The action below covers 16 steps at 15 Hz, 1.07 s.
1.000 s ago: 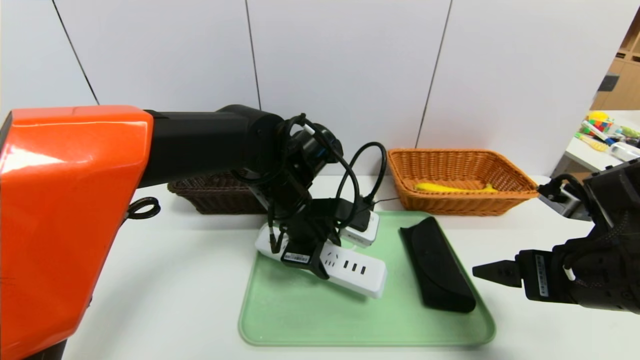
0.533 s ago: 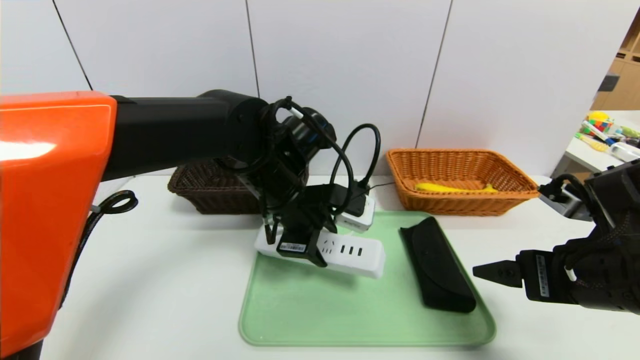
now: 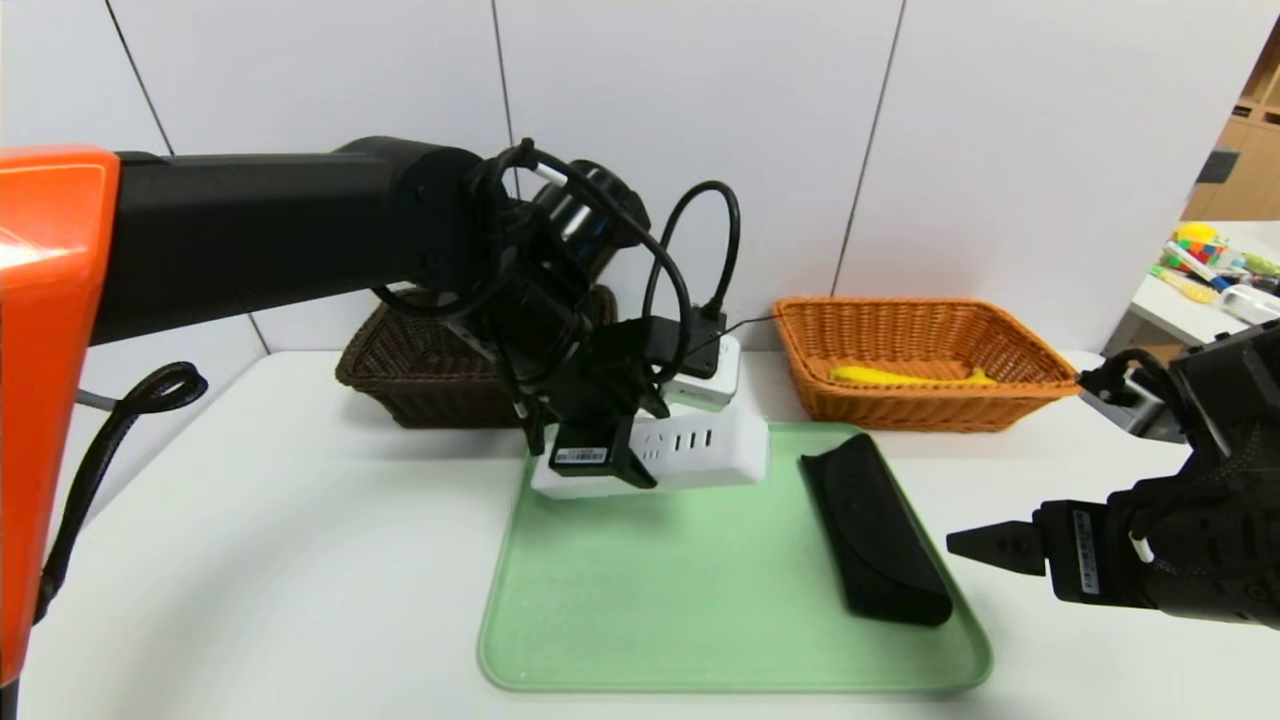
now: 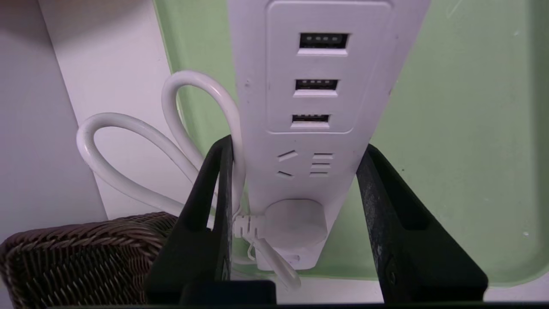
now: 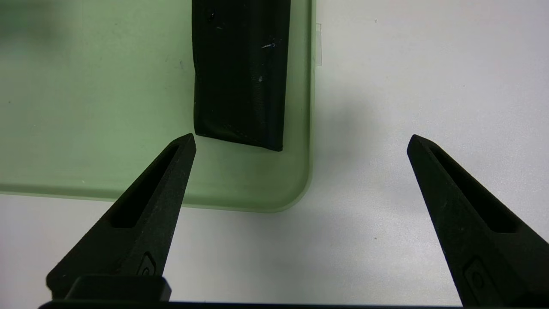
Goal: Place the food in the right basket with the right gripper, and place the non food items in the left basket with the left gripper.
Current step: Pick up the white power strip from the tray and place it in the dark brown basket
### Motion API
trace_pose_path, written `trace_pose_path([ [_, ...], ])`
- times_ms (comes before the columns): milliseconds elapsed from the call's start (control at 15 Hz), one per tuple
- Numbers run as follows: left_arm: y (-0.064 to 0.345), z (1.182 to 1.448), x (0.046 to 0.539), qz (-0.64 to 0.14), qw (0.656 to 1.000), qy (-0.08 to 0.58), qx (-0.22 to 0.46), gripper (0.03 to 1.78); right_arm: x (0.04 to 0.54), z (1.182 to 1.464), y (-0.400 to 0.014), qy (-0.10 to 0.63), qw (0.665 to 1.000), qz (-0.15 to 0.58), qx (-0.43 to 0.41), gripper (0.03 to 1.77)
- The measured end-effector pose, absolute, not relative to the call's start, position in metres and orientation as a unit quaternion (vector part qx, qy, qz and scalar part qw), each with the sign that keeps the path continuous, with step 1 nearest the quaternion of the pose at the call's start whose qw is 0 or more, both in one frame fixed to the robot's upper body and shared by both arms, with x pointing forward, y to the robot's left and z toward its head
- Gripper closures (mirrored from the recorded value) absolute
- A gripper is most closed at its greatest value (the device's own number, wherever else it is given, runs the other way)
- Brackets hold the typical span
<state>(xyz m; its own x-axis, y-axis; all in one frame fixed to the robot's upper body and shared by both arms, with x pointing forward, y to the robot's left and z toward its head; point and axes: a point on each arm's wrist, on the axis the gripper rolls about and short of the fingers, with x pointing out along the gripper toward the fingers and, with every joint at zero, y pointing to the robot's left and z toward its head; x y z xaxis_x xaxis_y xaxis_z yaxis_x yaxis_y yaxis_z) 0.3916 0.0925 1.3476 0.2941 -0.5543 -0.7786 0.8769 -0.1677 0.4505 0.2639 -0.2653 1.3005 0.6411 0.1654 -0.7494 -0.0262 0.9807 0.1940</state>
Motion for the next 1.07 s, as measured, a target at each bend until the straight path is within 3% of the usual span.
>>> trace_pose_path([
  [600, 0.106, 1.380, 0.378, -0.551, 0.661, 0.125, 0.494, 0.94, 0.264, 1.301, -0.265, 0.418, 0.903, 0.054, 0.083, 0.10],
  [1067, 0.126, 1.412, 0.366, -0.520, 0.708, 0.102, 0.467, 0.94, 0.264, 1.302, -0.265, 0.417, 0.904, 0.055, 0.084, 0.10],
])
